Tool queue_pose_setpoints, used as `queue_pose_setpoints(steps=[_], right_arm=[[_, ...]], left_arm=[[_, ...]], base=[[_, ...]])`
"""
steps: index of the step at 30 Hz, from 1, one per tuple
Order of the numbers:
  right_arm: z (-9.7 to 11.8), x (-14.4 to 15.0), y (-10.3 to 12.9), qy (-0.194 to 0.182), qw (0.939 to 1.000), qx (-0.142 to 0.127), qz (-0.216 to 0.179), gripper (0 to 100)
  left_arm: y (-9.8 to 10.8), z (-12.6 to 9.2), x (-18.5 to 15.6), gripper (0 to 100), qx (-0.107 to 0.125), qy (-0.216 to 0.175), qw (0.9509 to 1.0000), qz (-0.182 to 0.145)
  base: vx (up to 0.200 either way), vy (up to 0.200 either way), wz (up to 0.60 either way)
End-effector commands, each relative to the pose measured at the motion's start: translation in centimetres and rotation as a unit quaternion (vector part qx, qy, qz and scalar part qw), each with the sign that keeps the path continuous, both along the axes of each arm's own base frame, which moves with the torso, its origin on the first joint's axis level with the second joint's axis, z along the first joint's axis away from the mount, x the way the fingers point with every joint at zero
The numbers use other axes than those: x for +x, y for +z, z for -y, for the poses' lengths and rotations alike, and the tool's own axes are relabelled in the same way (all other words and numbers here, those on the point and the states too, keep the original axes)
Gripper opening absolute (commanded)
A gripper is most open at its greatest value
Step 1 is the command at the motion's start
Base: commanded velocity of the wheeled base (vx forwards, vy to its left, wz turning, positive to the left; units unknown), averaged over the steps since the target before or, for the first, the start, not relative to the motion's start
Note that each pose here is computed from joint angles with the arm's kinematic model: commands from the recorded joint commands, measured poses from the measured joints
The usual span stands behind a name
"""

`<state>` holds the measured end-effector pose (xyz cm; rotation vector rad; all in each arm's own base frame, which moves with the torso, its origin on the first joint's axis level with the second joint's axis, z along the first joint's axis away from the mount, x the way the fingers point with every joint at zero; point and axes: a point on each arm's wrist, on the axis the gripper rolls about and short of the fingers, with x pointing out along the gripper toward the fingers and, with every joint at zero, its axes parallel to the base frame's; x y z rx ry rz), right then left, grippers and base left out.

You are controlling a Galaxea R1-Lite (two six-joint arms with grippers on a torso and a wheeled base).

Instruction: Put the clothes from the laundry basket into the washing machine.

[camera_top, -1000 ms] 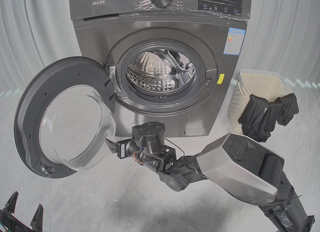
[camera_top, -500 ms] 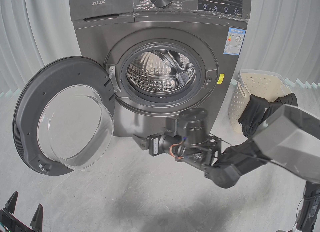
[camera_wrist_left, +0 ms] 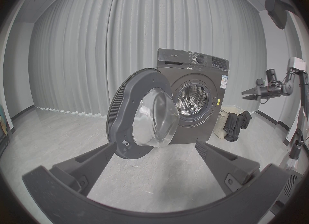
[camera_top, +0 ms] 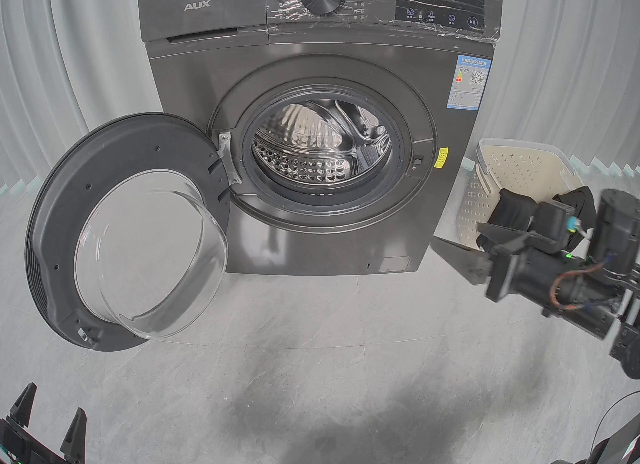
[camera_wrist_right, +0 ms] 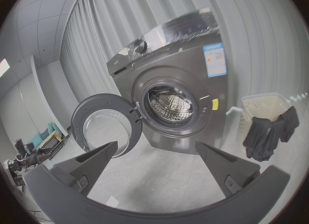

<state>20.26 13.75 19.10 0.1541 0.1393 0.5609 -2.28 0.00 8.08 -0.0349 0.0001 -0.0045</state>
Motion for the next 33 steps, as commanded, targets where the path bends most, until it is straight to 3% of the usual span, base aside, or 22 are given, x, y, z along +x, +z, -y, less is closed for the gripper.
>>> queue_pose_setpoints(steps=[1, 8, 15, 19, 20, 22, 23, 25, 30, 33], right_arm=[[7.3, -7.3, 0.9, -0.048, 0.9962, 0.023, 0.069, 100], [10.0, -11.7, -0.4, -0.079, 0.9928, 0.009, 0.09, 100], [12.9, -16.4, -1.2, -0.177, 0.9777, 0.007, 0.113, 100], [13.4, -18.3, -2.5, -0.198, 0.9742, 0.001, 0.109, 100], [13.6, -19.7, -3.7, -0.203, 0.9738, -0.002, 0.103, 100], [13.6, -19.7, -3.7, -0.203, 0.9738, -0.002, 0.103, 100], [13.9, -21.3, -5.3, -0.208, 0.9739, -0.006, 0.091, 100], [14.0, -22.1, -6.1, -0.214, 0.973, -0.008, 0.086, 100], [13.8, -22.9, -7.4, -0.246, 0.9638, -0.017, 0.1, 100], [13.7, -23.1, -9.1, -0.242, 0.9639, -0.03, 0.105, 100]], left_arm=[[-0.5, 0.0, 0.0, 100, -0.001, 0.0, 1.0, 0.0], [-0.5, 0.0, 0.0, 100, -0.002, 0.0, 1.0, -0.001], [-0.5, 0.0, 0.0, 100, -0.002, 0.0, 1.0, 0.0], [-0.5, 0.0, 0.0, 100, -0.002, 0.0, 1.0, 0.0], [-0.5, 0.0, 0.0, 100, -0.002, 0.0, 1.0, 0.0], [-0.5, 0.0, 0.0, 100, -0.002, 0.0, 1.0, 0.0], [-0.5, 0.0, 0.0, 100, -0.001, 0.0, 1.0, 0.0], [-0.5, 0.0, 0.0, 100, -0.001, 0.0, 1.0, 0.0], [-0.5, 0.0, 0.0, 100, -0.001, 0.0, 1.0, 0.0], [-0.5, 0.0, 0.0, 100, -0.001, 0.0, 1.0, -0.001]], base=[[0.0, 0.0, 0.0], [0.0, 0.0, 0.0], [0.0, 0.0, 0.0], [0.0, 0.0, 0.0], [0.0, 0.0, 0.0], [0.0, 0.0, 0.0], [0.0, 0.0, 0.0], [0.0, 0.0, 0.0], [0.0, 0.0, 0.0], [0.0, 0.0, 0.0]])
